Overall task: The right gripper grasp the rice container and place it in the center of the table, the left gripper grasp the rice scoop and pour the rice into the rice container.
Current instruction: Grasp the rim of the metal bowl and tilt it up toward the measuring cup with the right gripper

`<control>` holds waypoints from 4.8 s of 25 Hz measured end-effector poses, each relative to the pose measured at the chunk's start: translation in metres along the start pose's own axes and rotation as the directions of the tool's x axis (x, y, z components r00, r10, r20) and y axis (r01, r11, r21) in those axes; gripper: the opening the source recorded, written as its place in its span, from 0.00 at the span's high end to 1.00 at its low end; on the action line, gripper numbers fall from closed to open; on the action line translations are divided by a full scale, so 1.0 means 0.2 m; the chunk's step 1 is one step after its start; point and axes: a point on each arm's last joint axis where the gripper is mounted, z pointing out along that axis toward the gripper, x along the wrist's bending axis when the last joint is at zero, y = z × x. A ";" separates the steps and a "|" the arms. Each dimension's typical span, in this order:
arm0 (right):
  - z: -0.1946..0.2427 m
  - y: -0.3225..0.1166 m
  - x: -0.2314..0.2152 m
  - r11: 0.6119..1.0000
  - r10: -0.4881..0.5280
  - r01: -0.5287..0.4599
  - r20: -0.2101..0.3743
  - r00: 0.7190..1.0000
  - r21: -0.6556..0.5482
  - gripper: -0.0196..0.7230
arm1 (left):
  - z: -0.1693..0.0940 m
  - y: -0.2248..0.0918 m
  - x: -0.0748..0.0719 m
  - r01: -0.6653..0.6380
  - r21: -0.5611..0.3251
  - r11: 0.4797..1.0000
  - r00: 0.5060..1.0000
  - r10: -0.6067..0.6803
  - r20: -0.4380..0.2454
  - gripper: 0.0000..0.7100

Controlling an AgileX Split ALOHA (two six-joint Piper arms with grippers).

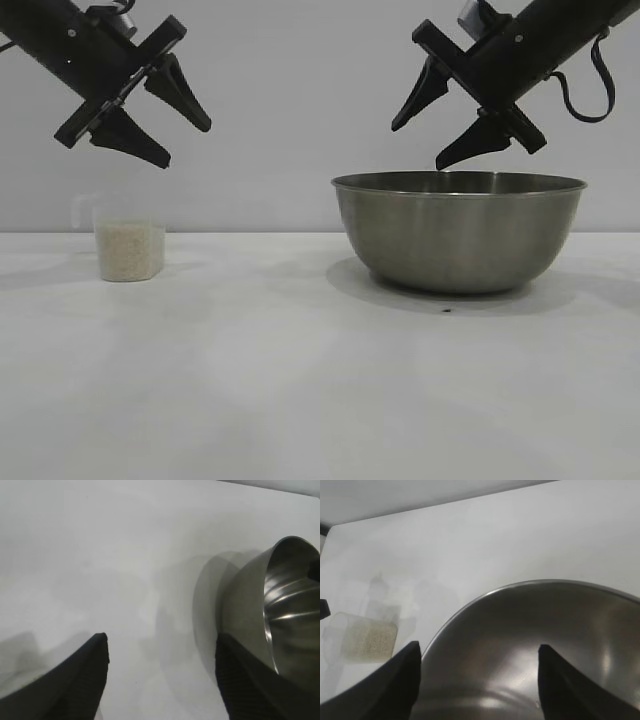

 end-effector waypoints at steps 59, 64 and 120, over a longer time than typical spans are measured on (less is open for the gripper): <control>-0.26 0.13 0.26 0.972 -0.144 0.135 0.036 0.989 0.193 0.39 | -0.17 0.06 -0.13 -0.099 -0.029 0.995 0.995 0.098 -0.015 0.42; -0.39 0.14 0.25 0.964 -0.159 0.124 0.135 0.978 0.234 0.39 | -0.27 0.09 -0.21 -0.156 -0.048 0.987 0.987 0.155 -0.032 0.42; -0.18 -0.04 -0.38 0.882 0.070 -0.213 0.330 0.942 0.420 0.68 | -0.38 0.12 -0.31 -0.150 -0.086 0.985 0.989 0.148 -0.023 0.42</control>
